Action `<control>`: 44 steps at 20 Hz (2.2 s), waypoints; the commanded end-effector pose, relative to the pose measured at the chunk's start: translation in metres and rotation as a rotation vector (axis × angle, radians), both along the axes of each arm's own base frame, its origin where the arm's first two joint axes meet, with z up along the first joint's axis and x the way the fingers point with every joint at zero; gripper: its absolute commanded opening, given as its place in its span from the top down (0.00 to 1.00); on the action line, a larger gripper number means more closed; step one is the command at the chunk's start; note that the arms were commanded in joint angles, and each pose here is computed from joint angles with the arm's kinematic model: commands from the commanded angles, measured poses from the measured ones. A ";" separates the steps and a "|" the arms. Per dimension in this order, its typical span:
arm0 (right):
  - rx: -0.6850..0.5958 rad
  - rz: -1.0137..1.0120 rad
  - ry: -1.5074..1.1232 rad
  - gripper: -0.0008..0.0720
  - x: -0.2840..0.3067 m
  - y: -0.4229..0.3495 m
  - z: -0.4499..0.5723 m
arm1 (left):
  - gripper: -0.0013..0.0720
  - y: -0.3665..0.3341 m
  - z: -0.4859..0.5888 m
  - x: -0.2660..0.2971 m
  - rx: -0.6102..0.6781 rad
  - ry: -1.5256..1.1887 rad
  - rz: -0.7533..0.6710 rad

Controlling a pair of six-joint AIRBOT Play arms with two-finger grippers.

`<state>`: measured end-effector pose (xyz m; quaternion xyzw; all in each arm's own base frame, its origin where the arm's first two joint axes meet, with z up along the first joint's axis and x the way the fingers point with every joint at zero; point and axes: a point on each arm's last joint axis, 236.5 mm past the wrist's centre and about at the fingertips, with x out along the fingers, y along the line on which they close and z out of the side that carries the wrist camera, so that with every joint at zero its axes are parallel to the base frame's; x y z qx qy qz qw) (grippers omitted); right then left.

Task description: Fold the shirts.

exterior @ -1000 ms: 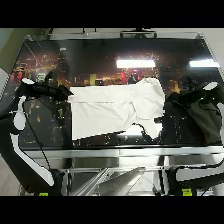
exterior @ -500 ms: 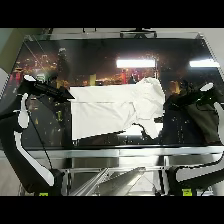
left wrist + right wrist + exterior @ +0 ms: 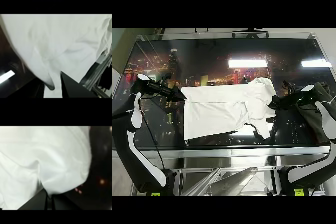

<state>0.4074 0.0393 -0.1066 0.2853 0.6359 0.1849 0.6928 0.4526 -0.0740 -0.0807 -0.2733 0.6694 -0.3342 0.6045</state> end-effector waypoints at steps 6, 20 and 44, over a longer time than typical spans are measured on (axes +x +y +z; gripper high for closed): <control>0.039 -0.017 -0.035 0.88 0.009 0.002 0.013 | 0.69 0.025 0.002 -0.001 -0.008 0.010 0.042; 0.035 -0.022 -0.039 0.73 0.010 0.001 0.012 | 0.58 0.092 -0.021 0.004 0.125 0.034 0.186; 0.306 -0.035 -0.351 0.96 0.056 0.035 0.139 | 0.96 -0.020 0.111 0.029 -0.267 -0.259 0.061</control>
